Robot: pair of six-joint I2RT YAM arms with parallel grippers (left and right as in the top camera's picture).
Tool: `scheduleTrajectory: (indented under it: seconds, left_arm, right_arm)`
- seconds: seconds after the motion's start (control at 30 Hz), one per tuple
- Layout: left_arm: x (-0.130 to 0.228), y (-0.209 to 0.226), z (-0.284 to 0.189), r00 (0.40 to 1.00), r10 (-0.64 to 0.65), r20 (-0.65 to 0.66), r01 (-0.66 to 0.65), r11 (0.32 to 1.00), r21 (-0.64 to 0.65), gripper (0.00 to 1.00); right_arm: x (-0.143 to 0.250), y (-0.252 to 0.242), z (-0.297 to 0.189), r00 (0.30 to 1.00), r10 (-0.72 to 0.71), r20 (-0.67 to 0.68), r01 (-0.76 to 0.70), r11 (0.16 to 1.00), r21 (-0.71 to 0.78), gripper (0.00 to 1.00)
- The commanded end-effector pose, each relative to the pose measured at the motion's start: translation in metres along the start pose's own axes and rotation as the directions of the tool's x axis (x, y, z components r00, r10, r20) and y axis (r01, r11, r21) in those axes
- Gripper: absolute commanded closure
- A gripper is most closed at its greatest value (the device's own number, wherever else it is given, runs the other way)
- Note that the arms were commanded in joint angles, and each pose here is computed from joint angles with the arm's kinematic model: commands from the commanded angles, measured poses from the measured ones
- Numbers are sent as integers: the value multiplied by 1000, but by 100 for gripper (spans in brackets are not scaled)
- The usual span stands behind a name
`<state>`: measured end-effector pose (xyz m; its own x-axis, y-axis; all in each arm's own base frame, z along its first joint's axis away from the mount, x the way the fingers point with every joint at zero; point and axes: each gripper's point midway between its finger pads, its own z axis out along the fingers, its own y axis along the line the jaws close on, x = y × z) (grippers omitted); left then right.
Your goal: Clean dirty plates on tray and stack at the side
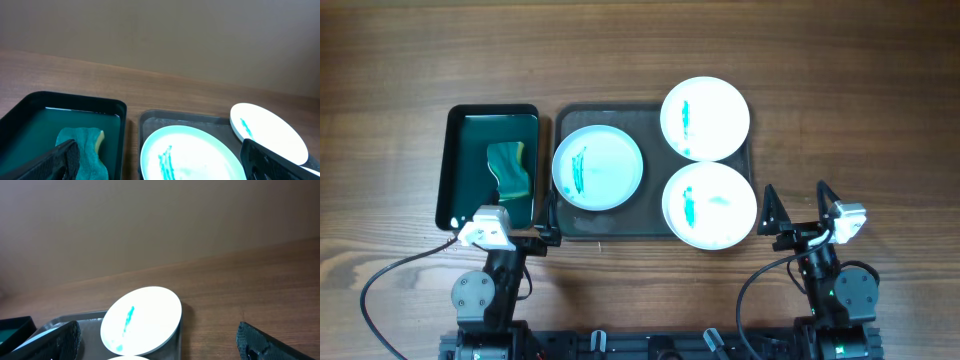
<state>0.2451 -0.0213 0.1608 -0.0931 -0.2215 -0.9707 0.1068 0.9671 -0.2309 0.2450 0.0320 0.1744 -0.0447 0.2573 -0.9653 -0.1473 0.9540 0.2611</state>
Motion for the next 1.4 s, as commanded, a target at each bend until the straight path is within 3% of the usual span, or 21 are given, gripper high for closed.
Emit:
scheduleTrajectory:
  seconds: [0.0,1.37]
  left_arm:
    - [2,3,0,1000,23,1,-23,1000,-11,0]
    - [2,0,0,1000,19,1,-19,1000,3,0]
  right_arm:
    - [0,-2,0,1000,8,2,-8,1000,10,0]
    - [0,-1,0,1000,9,2,-9,1000,8,0]
